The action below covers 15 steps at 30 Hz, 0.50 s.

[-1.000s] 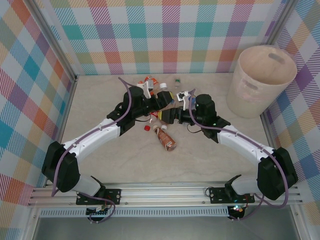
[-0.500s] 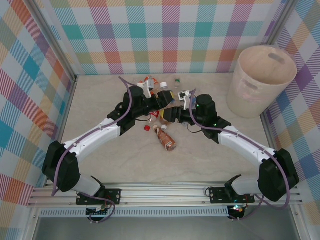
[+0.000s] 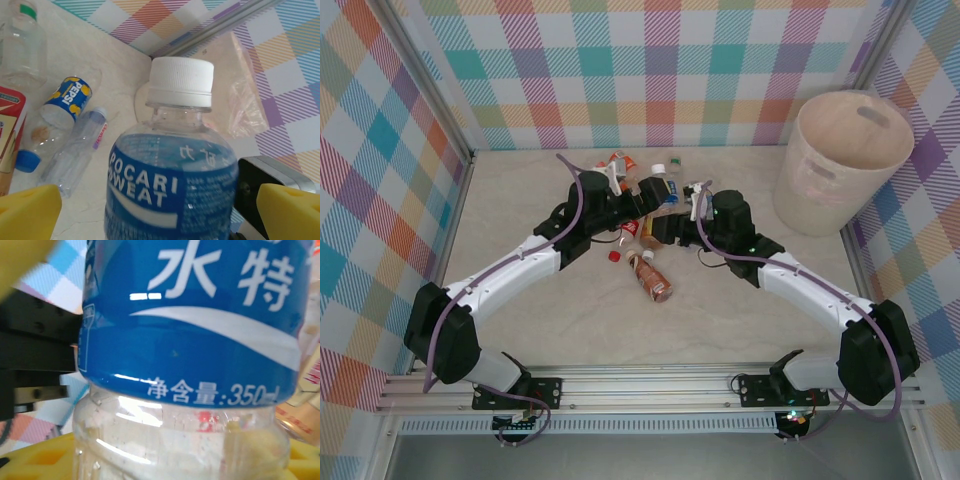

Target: Put the plastic bottles in the bin

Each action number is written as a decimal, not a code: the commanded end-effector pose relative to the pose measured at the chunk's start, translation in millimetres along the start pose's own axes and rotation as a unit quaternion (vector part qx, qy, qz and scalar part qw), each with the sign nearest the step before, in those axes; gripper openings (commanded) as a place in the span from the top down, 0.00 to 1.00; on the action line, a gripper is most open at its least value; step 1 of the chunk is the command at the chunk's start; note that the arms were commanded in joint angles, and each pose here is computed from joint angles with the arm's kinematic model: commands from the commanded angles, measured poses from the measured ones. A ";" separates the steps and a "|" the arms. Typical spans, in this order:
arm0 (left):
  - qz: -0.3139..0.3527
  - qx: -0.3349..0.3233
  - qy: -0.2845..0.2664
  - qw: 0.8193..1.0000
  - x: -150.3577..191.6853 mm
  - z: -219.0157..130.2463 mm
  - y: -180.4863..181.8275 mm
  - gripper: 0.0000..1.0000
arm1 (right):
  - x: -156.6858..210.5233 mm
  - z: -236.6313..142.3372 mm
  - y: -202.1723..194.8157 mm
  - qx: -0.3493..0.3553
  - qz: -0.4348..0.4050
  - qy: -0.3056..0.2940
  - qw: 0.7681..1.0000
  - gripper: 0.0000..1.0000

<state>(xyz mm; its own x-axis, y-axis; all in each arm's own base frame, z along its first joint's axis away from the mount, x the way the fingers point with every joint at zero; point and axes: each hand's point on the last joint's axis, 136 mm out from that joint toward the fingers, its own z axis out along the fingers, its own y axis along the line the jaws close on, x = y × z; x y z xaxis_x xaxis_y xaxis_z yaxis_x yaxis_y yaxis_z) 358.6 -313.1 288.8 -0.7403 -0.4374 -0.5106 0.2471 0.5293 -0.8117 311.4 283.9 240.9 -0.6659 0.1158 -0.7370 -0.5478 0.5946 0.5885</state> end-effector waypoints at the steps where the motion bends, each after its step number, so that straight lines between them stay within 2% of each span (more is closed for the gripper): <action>1: 0.003 0.003 -0.031 1.000 -17.8 -19.3 -17.9 0.00 | -23.2 -12.4 -9.8 0.052 -0.031 -0.026 0.998 0.48; 9: 0.004 -0.084 -0.096 0.992 -33.9 -50.9 12.2 0.00 | -67.6 -43.1 -47.5 0.157 -0.054 -0.059 0.984 0.50; 15: -0.010 -0.195 -0.138 0.971 -38.2 -82.4 54.6 0.00 | -122.6 -81.4 -84.8 0.242 -0.066 -0.099 0.963 0.51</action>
<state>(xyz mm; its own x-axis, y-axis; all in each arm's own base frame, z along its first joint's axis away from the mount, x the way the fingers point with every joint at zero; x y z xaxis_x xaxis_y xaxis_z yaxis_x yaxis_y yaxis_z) 351.5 -241.2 313.3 -0.5759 -0.5797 -0.5764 0.0871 0.6575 -0.7484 385.7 181.3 287.8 -0.5261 0.1622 -0.8348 -0.3359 0.8622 0.3792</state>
